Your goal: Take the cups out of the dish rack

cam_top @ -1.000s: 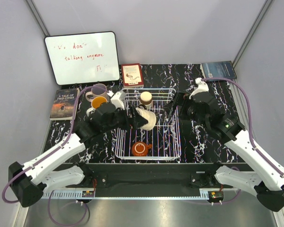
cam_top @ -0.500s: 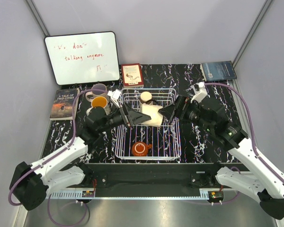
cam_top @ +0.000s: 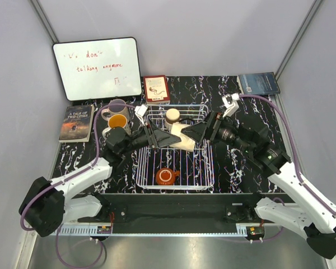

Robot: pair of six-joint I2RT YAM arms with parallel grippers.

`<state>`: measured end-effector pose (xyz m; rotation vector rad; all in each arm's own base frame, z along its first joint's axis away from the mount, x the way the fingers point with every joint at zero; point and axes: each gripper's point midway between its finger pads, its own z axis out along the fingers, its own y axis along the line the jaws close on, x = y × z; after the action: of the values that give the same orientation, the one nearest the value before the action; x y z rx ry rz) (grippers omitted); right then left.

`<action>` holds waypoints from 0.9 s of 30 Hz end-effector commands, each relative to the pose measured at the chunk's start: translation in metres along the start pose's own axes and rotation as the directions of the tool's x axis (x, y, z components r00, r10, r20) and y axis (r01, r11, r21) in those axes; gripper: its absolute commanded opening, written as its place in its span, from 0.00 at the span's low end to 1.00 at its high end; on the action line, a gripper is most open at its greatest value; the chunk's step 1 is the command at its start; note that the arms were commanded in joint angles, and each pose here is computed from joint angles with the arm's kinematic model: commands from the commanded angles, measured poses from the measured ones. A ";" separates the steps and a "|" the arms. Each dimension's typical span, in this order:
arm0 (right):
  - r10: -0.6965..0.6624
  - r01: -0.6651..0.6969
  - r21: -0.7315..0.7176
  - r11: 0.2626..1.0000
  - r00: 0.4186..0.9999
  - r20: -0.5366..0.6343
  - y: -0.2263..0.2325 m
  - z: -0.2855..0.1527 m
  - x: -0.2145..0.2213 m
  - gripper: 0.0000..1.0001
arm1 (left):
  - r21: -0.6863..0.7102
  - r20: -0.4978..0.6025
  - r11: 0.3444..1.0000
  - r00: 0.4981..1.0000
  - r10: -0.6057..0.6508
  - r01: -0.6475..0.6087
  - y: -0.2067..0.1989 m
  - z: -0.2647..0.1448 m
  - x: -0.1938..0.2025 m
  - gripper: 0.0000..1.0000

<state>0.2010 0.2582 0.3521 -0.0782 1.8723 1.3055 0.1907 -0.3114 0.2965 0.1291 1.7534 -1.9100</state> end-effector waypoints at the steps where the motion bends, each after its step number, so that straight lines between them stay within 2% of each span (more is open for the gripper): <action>1: 0.001 -0.003 -0.094 0.996 1.000 -0.019 0.017 0.005 0.000 0.92 | 0.203 0.022 0.973 0.994 0.107 -0.109 -0.053 -0.001 -0.010 0.00; 8: -0.009 0.004 -0.120 0.993 0.999 -0.039 0.021 0.012 0.001 0.75 | 0.221 -0.010 0.972 0.997 0.082 -0.078 -0.050 -0.001 -0.005 0.00; 14: -0.008 0.000 -0.138 0.990 0.998 -0.061 0.022 0.015 0.004 0.65 | 0.228 -0.031 0.970 0.995 0.094 -0.084 -0.052 0.000 -0.003 0.00; 20: 0.006 -0.024 -0.163 0.986 0.994 -0.110 0.023 0.021 0.013 0.61 | 0.229 -0.054 0.971 0.994 0.090 -0.075 -0.049 0.001 0.001 0.00; 24: 0.013 -0.035 -0.185 0.982 0.992 -0.123 0.025 0.022 0.015 0.51 | 0.231 -0.076 0.970 0.993 0.091 -0.071 -0.048 0.003 0.002 0.00; 27: 0.006 -0.031 -0.194 0.980 0.992 -0.125 0.028 0.022 0.015 0.38 | 0.228 -0.085 0.971 0.992 0.089 -0.068 -0.047 0.003 0.003 0.00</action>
<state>0.1962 0.2885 0.3387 -0.1695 1.9431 1.4654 0.1853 -0.3156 0.3028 0.2004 1.7076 -2.0214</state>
